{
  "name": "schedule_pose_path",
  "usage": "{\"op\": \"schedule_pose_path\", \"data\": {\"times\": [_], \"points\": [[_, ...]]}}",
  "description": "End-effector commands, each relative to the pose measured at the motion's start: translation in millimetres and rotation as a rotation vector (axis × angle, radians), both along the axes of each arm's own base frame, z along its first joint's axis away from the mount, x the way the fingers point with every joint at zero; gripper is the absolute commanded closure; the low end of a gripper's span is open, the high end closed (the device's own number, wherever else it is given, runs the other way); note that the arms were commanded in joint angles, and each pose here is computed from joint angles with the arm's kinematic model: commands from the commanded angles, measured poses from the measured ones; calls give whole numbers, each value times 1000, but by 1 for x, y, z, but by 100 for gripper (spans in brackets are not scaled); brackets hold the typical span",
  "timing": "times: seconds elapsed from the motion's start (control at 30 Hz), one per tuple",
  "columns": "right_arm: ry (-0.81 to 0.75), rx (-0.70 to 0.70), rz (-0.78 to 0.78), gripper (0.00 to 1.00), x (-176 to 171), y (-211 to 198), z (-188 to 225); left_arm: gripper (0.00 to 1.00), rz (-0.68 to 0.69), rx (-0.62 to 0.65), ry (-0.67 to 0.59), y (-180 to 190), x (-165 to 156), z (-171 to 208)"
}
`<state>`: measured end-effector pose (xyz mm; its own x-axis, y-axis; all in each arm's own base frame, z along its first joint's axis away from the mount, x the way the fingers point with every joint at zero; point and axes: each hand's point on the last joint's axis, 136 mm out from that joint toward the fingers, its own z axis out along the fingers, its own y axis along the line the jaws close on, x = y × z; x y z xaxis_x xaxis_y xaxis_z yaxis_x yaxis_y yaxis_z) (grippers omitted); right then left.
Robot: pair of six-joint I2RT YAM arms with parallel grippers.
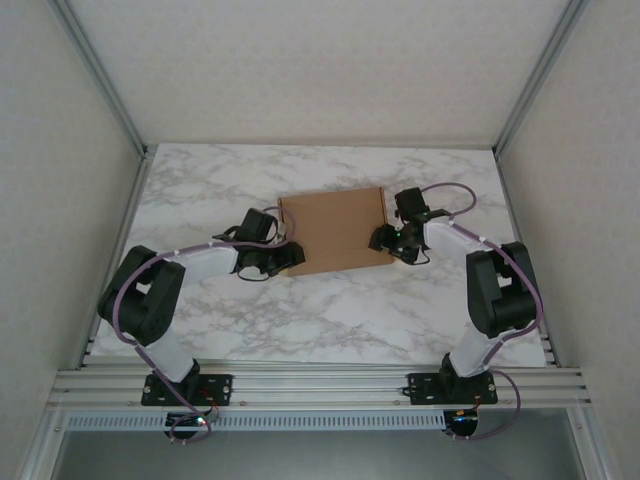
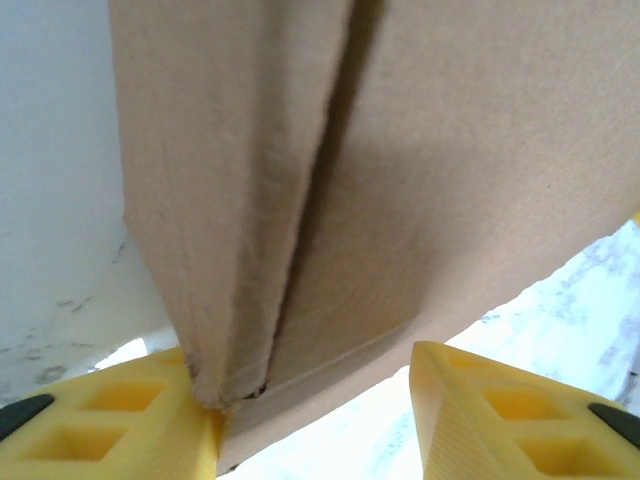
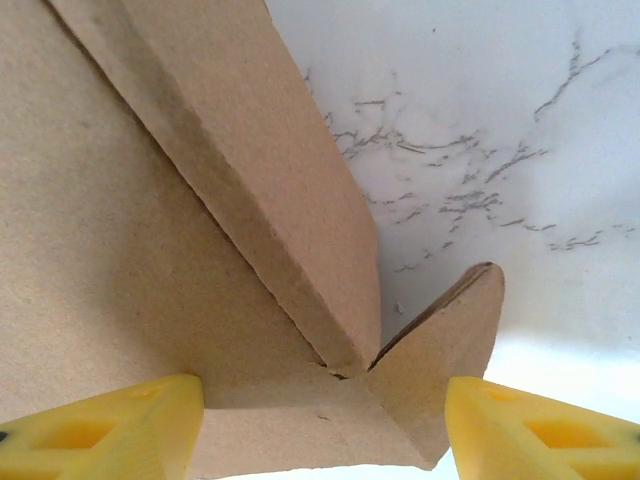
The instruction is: Fold the paper box
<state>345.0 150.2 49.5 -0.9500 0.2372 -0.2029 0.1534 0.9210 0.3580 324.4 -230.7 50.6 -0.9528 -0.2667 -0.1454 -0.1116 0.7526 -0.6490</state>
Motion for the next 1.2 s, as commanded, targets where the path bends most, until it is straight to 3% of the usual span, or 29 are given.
{"op": "schedule_pose_path", "data": {"times": [0.0,0.23,0.53,0.6,0.7,0.83,1.17], "points": [[105,25,37,33,-20,11,-15,54,-46,-202,-64,-25,10,44],[107,41,36,33,-16,14,-10,65,-35,-261,-37,-18,12,45],[111,88,25,34,-16,21,-6,67,-29,-297,-21,-15,7,40],[110,94,23,34,-17,21,-4,64,-25,-263,-23,-11,7,37],[102,110,18,34,-19,22,0,52,-17,-217,-18,-5,3,31],[113,186,13,35,-23,33,2,44,-4,-261,0,-7,-3,27],[132,277,-8,37,-28,47,1,47,27,-394,-3,-19,6,48]]}}
